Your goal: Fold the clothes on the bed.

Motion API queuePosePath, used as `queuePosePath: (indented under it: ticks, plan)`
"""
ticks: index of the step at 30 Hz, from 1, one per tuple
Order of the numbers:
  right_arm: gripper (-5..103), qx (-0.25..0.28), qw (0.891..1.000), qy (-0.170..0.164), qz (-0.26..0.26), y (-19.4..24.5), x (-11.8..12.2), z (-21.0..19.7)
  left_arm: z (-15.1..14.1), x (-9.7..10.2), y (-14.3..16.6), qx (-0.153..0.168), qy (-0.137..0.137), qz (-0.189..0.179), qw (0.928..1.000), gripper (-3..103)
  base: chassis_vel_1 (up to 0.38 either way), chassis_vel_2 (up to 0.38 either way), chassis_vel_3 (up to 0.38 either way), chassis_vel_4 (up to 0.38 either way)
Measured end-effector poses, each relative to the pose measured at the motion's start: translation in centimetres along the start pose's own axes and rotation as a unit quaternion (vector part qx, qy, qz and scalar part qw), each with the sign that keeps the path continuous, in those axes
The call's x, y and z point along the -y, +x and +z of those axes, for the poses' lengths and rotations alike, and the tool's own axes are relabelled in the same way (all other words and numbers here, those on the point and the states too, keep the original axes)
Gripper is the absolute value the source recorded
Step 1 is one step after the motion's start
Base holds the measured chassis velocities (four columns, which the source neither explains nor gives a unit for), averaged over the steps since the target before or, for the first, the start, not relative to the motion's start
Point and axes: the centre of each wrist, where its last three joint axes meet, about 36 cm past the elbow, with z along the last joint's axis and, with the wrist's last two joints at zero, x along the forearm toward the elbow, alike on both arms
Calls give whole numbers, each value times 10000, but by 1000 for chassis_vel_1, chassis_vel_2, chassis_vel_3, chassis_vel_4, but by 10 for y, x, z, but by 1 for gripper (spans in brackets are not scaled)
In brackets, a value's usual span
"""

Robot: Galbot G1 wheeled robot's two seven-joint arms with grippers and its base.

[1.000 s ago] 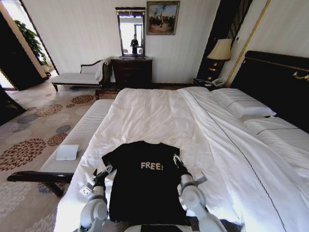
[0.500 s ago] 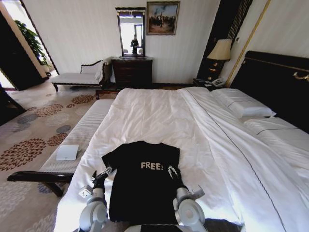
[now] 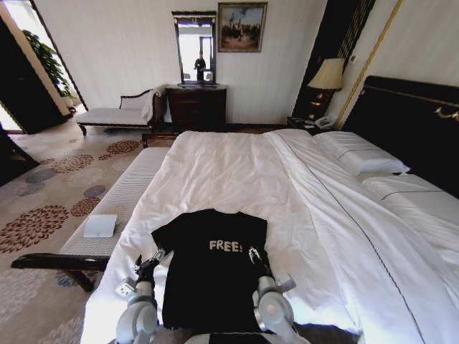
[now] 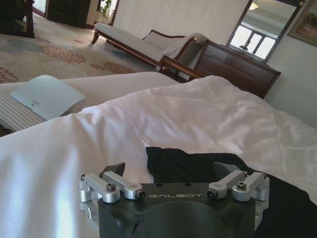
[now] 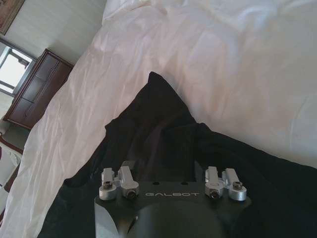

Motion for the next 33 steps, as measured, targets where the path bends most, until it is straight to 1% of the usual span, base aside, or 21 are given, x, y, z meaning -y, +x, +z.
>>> queuePosePath:
  ticks: [2,6,7,10,11,12,13,15,16,17,18,27,31,32,33]
  plan:
    - [62,23,10000,0,10,-1,0,1,0,0,0,-1,1,2,10000,100,0,0,0,0]
    - [40,108,9999,-31,60,-2,-1,2,2,3,1,-16,-4,24,10000,100,0,0,0,0]
    - [40,108,9999,-31,60,-2,-1,2,2,3,1,-16,-4,24,10000,100,0,0,0,0]
    - [24,89,9999,-63,9,8,-6,3,4,4,1,-21,-11,23,10000,100,0,0,0,0]
    - [24,89,9999,-63,9,8,-6,3,4,4,1,-21,-11,23,10000,100,0,0,0,0]
    - [18,73,10000,-63,-1,11,-6,4,5,5,1,-22,-11,23,10000,100,0,0,0,0]
    - [18,67,10000,-55,-4,13,-6,5,6,5,2,-26,-12,22,10000,100,0,0,0,0]
    - [7,65,10000,-56,4,14,-7,8,7,6,2,-30,-13,24,10000,100,0,0,0,0]
    - [7,65,10000,-56,4,14,-7,8,7,6,2,-30,-13,24,10000,100,0,0,0,0]
    - [3,64,10000,-58,14,14,-7,9,8,7,3,-29,-12,25,10000,100,0,0,0,0]
    - [1,58,10000,-62,26,15,-7,10,8,7,3,-30,-12,26,10000,100,0,0,0,0]
    - [0,-53,9999,-63,90,22,-7,22,9,9,4,-31,7,5,10000,100,0,0,0,0]
    - [0,-47,9999,22,132,21,-3,25,12,11,4,-52,10,8,10000,100,0,0,0,0]
    - [-3,-20,9999,42,121,20,-3,25,13,12,4,-58,10,11,10000,100,0,0,0,0]
    - [1,11,9999,50,102,20,-3,23,14,14,4,-63,7,18,10000,100,0,0,0,0]
